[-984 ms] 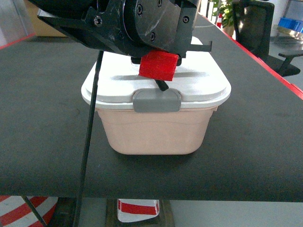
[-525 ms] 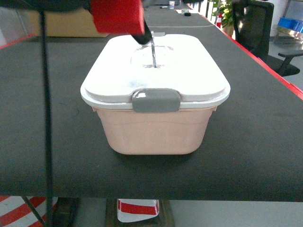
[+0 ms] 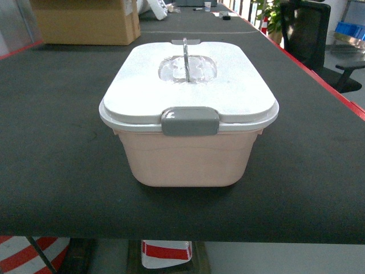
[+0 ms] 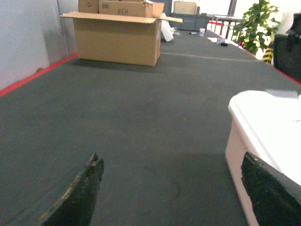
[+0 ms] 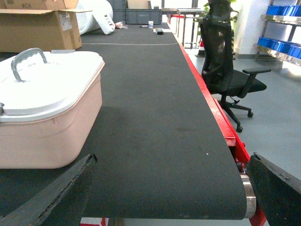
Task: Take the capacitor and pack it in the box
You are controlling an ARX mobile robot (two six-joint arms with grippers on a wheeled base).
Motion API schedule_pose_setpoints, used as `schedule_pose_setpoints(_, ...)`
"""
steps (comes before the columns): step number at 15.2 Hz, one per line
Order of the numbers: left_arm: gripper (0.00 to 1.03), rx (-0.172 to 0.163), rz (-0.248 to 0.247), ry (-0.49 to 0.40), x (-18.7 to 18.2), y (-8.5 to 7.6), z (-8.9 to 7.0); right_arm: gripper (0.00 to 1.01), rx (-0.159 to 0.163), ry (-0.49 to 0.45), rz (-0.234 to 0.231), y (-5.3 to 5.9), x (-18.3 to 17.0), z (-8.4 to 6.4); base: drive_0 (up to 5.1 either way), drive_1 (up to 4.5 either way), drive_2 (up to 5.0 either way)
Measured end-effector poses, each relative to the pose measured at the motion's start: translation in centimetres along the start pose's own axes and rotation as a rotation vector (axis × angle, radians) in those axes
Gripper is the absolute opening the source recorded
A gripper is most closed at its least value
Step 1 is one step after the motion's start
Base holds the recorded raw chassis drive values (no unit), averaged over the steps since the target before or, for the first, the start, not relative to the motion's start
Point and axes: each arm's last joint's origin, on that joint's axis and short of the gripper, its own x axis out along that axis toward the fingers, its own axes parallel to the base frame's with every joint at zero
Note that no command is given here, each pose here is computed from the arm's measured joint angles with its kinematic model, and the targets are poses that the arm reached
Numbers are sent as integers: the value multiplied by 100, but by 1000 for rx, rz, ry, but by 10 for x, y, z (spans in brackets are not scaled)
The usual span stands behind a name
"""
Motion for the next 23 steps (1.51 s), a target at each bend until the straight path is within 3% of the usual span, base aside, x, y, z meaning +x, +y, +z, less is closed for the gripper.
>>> schedule_pose_setpoints(1, 76, 22, -19, 36, -16, 9, -22, 98, 0, 0, 0, 0, 0, 0, 0, 0, 0)
schedule_pose_setpoints(2, 47, 42, -66, 52, -45, 8, -32, 98, 0, 0, 0, 0, 0, 0, 0, 0, 0)
schedule_pose_setpoints(4, 24, 42, -66, 33, -60, 9, -30, 98, 0, 0, 0, 0, 0, 0, 0, 0, 0)
schedule_pose_setpoints(6, 2, 43, -63, 46, -76, 11, -42, 98, 0, 0, 0, 0, 0, 0, 0, 0, 0)
schedule_pose_setpoints(7, 2, 44, -62, 76, -83, 12, -48, 98, 0, 0, 0, 0, 0, 0, 0, 0, 0)
schedule_pose_setpoints(9, 2, 43, -64, 41, -94, 12, -41, 98, 0, 0, 0, 0, 0, 0, 0, 0, 0)
schedule_pose_setpoints(23, 2, 43, -64, 20, -135, 14, -33, 98, 0, 0, 0, 0, 0, 0, 0, 0, 0)
